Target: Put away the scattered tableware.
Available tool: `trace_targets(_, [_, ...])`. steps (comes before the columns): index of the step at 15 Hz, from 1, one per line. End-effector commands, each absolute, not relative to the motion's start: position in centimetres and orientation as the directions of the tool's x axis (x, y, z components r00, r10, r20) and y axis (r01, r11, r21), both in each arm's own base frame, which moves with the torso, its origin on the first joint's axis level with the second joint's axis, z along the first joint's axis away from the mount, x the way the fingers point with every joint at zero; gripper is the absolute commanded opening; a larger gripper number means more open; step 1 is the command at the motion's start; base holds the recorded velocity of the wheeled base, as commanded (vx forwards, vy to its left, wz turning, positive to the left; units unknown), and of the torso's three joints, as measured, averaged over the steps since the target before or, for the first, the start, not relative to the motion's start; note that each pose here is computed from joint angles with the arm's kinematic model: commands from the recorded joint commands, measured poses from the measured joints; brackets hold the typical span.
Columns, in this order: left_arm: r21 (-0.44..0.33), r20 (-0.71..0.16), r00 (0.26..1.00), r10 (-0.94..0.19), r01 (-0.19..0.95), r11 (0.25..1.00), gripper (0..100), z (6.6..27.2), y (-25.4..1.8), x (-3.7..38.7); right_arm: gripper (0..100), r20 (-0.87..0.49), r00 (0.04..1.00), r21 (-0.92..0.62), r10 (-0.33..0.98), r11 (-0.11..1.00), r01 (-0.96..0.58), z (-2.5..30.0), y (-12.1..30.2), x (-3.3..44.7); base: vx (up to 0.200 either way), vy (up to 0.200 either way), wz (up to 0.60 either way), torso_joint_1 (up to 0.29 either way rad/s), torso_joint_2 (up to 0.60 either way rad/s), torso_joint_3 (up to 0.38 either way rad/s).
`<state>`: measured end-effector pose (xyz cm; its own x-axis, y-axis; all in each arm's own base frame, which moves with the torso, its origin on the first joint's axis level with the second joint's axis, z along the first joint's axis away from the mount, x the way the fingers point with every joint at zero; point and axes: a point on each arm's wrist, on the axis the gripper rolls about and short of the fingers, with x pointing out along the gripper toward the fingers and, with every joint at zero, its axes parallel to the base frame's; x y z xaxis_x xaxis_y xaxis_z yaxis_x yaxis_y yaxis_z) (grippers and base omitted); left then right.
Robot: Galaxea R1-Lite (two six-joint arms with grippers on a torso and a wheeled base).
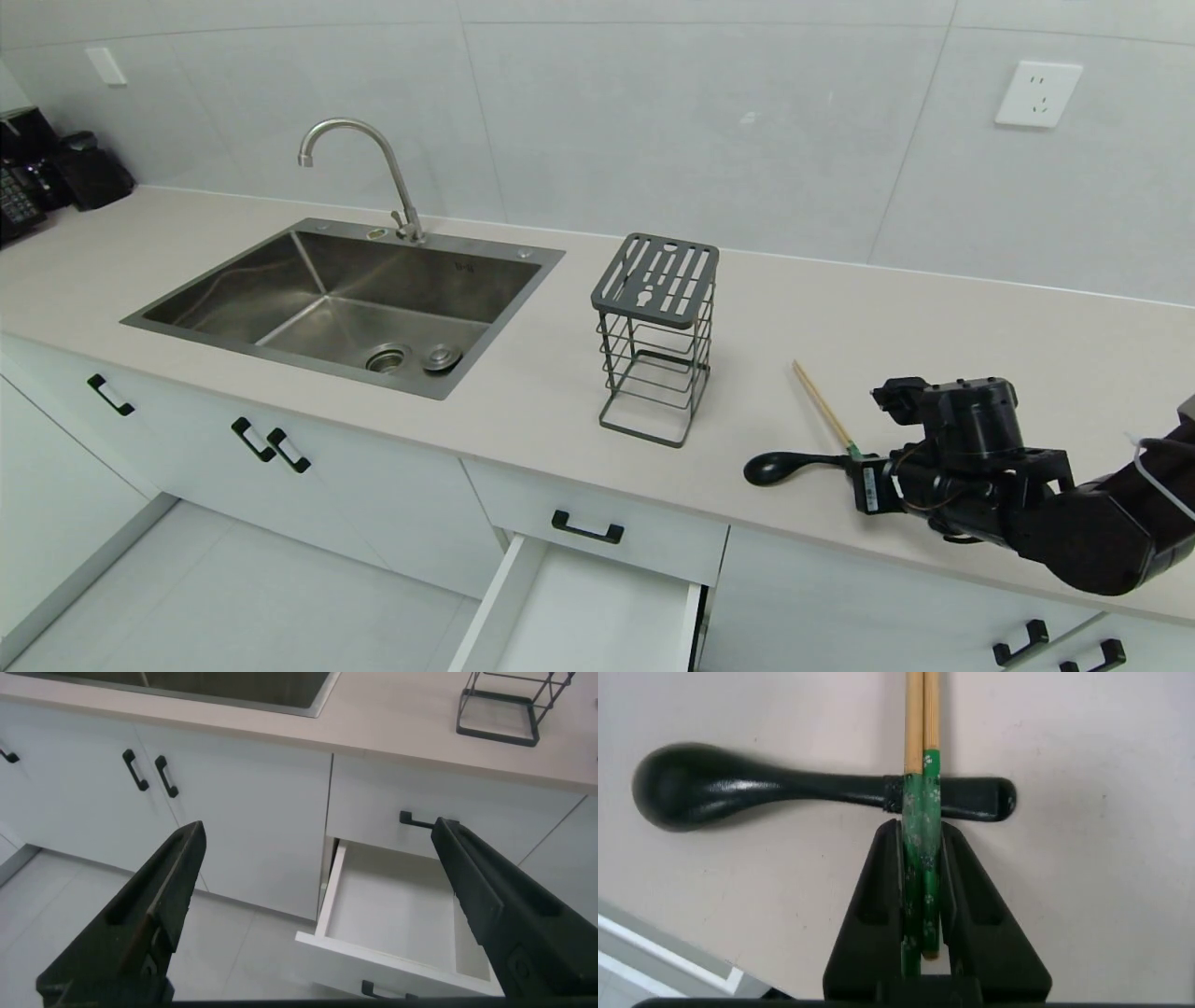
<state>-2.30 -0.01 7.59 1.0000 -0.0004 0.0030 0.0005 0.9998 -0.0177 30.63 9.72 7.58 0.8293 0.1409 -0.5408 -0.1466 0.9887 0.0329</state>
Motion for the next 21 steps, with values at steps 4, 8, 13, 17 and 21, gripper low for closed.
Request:
trace_targets(4, [-0.018, 0.002, 1.000, 0.000, 0.000, 1.000, 100, 7.6, 0.0, -2.3, 0, -0.377, 0.902, 0.061, 0.211, 0.977, -0.203, 13.6, 10.3, 27.9, 0.000, 0.000, 0.00, 0.000, 0.00, 0.000])
trace_targets(8, [-0.018, 0.002, 1.000, 0.000, 0.000, 1.000, 100, 7.6, 0.0, -2.3, 0, -0.254, 0.911, 0.023, 0.323, 0.944, -0.329, 18.0, 11.9, 24.1, 0.000, 0.000, 0.00, 0.000, 0.00, 0.000])
trace_targets(13, [-0.018, 0.002, 1.000, 0.000, 0.000, 1.000, 100, 7.6, 0.0, -2.3, 0, -0.132, 0.897, -0.043, 0.423, 0.901, -0.431, 21.3, 12.5, 20.3, 0.000, 0.000, 0.00, 0.000, 0.00, 0.000])
trace_targets(17, [-0.018, 0.002, 1.000, 0.000, 0.000, 1.000, 100, 7.6, 0.0, -2.3, 0, -0.122, 0.764, -0.119, 0.633, 0.755, -0.645, 21.4, 14.6, 17.5, 0.000, 0.000, 0.00, 0.000, 0.00, 0.000])
trace_targets(21, [-0.018, 0.002, 1.000, 0.000, 0.000, 1.000, 100, 7.6, 0.0, -2.3, 0, -0.271, 0.628, -0.104, 0.729, 0.627, -0.772, 17.4, 15.9, 15.2, 0.000, 0.000, 0.00, 0.000, 0.00, 0.000])
